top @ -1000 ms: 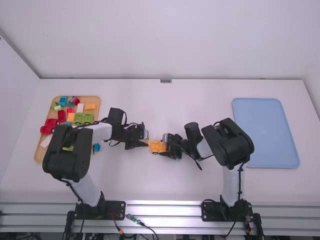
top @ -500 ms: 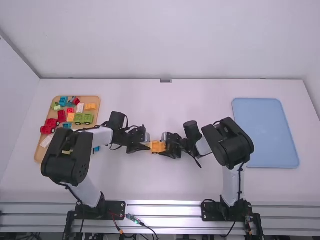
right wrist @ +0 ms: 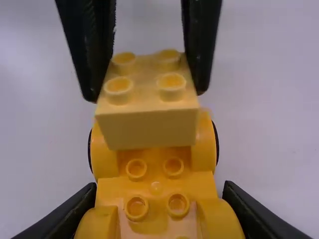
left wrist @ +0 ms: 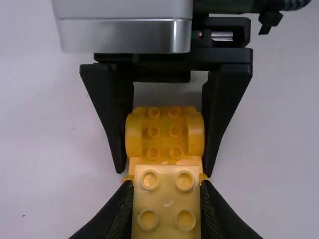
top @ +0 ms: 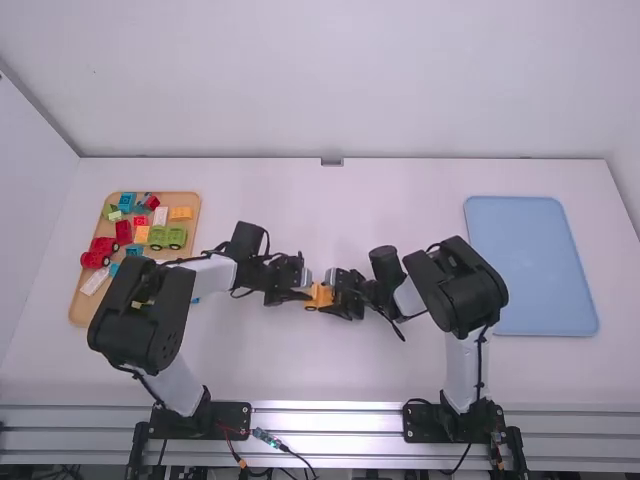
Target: Assemble lego blocks to make yellow taxi
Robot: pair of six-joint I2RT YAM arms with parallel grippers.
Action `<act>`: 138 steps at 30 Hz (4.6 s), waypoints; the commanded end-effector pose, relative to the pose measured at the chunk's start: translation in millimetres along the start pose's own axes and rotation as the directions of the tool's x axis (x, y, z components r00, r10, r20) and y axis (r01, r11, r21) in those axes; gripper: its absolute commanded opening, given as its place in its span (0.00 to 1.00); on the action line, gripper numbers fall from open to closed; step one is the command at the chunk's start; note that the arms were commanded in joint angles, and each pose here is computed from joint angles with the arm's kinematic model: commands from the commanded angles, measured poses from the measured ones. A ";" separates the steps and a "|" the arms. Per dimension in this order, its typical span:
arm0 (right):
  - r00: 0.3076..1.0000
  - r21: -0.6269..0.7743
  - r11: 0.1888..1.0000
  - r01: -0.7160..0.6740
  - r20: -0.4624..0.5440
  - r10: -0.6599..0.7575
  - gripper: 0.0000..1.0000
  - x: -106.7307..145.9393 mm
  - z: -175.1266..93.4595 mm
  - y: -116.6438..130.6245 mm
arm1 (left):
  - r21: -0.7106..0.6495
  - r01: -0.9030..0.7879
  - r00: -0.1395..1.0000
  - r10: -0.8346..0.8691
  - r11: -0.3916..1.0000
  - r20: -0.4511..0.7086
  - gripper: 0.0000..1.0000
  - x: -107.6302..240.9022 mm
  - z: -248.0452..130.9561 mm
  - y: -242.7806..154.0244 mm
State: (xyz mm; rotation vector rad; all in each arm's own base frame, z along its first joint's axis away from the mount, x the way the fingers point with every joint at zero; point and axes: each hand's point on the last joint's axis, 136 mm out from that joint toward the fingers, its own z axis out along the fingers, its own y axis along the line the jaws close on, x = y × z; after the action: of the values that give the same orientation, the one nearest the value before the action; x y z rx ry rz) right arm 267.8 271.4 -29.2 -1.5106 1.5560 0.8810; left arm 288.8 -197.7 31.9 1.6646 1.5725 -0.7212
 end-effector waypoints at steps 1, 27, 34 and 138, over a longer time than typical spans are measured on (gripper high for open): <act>0.999 -0.009 1.000 -0.028 -0.022 0.027 0.50 8.3 1.8 3.7 | -0.003 -0.016 0.999 0.016 1.000 0.036 0.02 -10.7 -2.8 -0.2; 0.998 -0.028 0.999 -0.045 -0.043 0.044 0.50 8.6 4.6 -1.0 | -0.039 0.041 0.996 -0.044 0.998 -0.078 0.02 2.2 16.0 -4.0; 0.999 -0.028 0.999 -0.032 -0.044 0.031 0.50 11.0 3.4 2.0 | -0.052 0.041 0.993 -0.047 0.998 -0.109 0.02 5.1 18.3 -2.8; 0.995 -0.023 0.999 -0.048 -0.091 0.046 0.46 21.3 0.6 -1.3 | -0.124 0.123 0.958 -0.150 0.985 -0.244 0.99 17.8 8.1 16.6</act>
State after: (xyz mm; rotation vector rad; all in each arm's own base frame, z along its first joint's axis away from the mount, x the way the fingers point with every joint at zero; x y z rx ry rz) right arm 272.3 270.8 -31.9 -1.5496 1.5790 0.9088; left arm 300.7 -194.0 8.2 1.6295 1.9058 -0.5124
